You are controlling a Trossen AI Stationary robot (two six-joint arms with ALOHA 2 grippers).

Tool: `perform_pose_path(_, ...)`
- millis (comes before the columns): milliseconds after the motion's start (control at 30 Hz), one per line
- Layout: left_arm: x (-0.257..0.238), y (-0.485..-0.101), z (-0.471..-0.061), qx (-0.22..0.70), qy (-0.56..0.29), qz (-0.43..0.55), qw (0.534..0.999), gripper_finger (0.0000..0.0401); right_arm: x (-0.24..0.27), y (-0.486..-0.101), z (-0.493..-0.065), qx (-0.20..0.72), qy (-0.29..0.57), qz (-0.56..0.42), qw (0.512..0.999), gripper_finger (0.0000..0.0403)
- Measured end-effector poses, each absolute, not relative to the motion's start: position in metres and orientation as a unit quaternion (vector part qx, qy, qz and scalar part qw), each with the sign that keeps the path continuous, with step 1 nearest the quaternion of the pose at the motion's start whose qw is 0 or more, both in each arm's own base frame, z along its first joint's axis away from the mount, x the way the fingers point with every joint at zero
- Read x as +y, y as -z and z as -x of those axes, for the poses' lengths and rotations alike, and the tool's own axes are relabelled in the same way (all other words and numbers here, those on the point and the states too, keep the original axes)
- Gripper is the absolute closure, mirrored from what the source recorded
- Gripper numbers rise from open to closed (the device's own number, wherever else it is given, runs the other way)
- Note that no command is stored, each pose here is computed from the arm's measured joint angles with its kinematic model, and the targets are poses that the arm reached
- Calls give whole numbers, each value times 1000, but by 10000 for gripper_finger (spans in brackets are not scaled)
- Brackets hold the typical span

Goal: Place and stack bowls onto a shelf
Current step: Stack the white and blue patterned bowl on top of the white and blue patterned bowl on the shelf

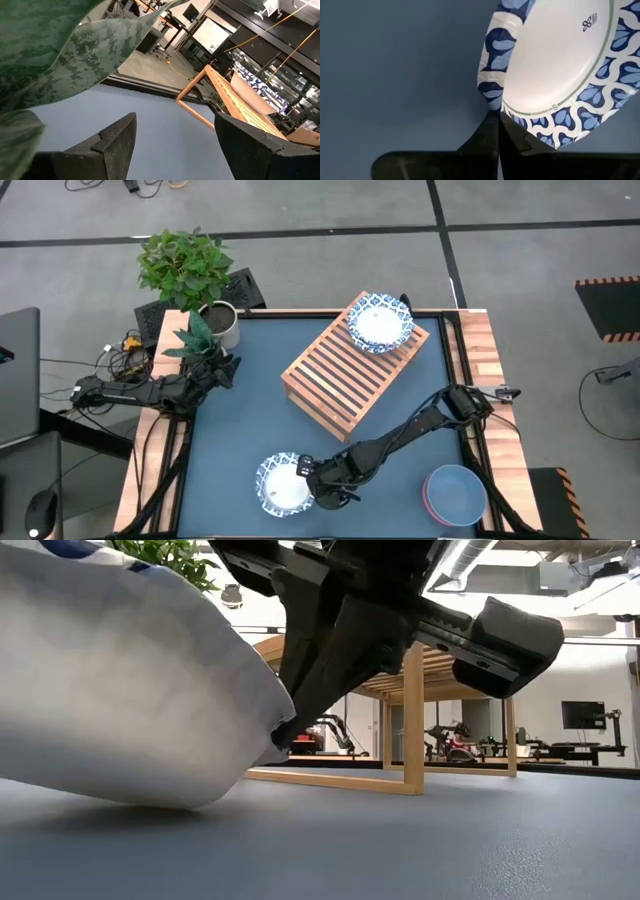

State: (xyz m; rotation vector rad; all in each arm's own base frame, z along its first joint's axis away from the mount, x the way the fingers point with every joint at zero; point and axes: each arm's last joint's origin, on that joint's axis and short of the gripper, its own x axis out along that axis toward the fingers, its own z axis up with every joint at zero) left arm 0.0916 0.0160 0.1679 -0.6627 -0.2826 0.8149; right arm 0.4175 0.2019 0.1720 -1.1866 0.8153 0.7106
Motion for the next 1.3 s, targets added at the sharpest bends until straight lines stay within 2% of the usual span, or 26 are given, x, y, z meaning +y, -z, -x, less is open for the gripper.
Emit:
perform_pose_path(233,16,-168,-92,-135,-388,316,856,148,202,-188,-414,372,-257,554,700,386)
perform_pose_path(400,16,-168,-92,-134,-388,315,856,148,186,-249,-405,344,-171,550,742,386)
perform_pose_path(633,16,-168,-92,-132,-386,311,859,148,115,-345,-367,352,8,503,790,386)
perform_pose_path(833,15,-168,-93,-113,-368,286,878,148,42,-398,-317,396,122,470,779,386)
perform_pose_path(1000,14,-168,-93,-109,-360,283,882,148,-5,-422,-274,418,222,364,802,386)
perform_pose_path(1100,13,-169,-94,-104,-331,293,891,148,-24,-426,-254,443,258,329,793,386)
perform_pose_path(1200,11,-169,-96,-102,-289,327,894,148,-36,-429,-245,454,272,319,786,386)
perform_pose_path(1300,9,-170,-97,-101,-246,374,888,148,-38,-426,-238,484,249,335,769,386)
